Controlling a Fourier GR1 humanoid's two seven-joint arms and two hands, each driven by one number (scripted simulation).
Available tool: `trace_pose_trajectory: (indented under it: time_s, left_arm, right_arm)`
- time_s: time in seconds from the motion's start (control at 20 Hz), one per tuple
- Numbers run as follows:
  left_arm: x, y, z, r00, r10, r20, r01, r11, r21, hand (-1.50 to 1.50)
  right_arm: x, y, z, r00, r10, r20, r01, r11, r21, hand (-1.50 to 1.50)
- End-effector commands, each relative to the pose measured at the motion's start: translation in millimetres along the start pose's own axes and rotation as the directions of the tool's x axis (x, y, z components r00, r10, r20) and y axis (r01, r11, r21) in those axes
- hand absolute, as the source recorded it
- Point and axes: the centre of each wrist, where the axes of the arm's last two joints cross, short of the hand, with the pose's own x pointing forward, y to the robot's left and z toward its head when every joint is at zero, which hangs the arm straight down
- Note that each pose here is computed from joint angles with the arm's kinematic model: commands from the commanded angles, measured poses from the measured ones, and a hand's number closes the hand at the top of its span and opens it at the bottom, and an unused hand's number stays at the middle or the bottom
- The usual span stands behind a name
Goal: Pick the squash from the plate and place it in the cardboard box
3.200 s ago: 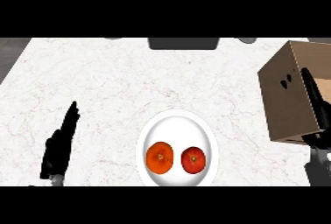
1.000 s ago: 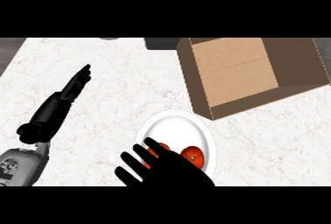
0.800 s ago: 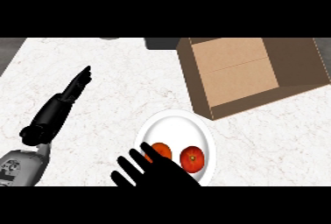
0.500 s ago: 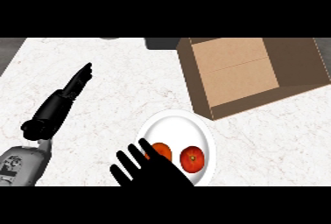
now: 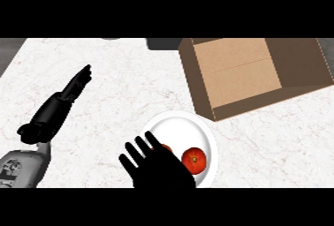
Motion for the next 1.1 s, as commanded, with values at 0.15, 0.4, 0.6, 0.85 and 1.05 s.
trace_pose_trajectory:
  time_s: [0.15, 0.4, 0.6, 0.85, 1.05]
  left_arm:
    - [10, 0, 8, 1.000, -0.009, 0.015, 0.009, 1.000, 0.002, 0.00]
    - [12, -11, 15, 1.000, 0.001, 0.017, -0.001, 1.000, -0.012, 0.00]
    - [4, -2, 1, 1.000, 0.002, -0.008, -0.002, 1.000, 0.005, 0.00]
    - [0, -15, 3, 1.000, 0.021, -0.007, -0.021, 1.000, -0.004, 0.00]
    - [-4, -6, 5, 1.000, 0.011, 0.002, -0.011, 1.000, -0.001, 0.00]
  right_arm:
    - [-6, 8, -36, 0.999, 0.014, -0.035, -0.013, 1.000, 0.013, -1.50]
    - [-8, 33, -24, 1.000, -0.016, 0.013, 0.015, 0.999, 0.036, -1.50]
    - [-18, 46, -25, 1.000, -0.002, 0.013, 0.001, 0.999, 0.047, -1.50]
    - [-32, 53, -45, 0.998, 0.027, -0.062, -0.025, 0.999, 0.042, -1.50]
    - [-25, 59, -55, 0.997, 0.028, -0.065, -0.025, 0.998, 0.053, -1.50]
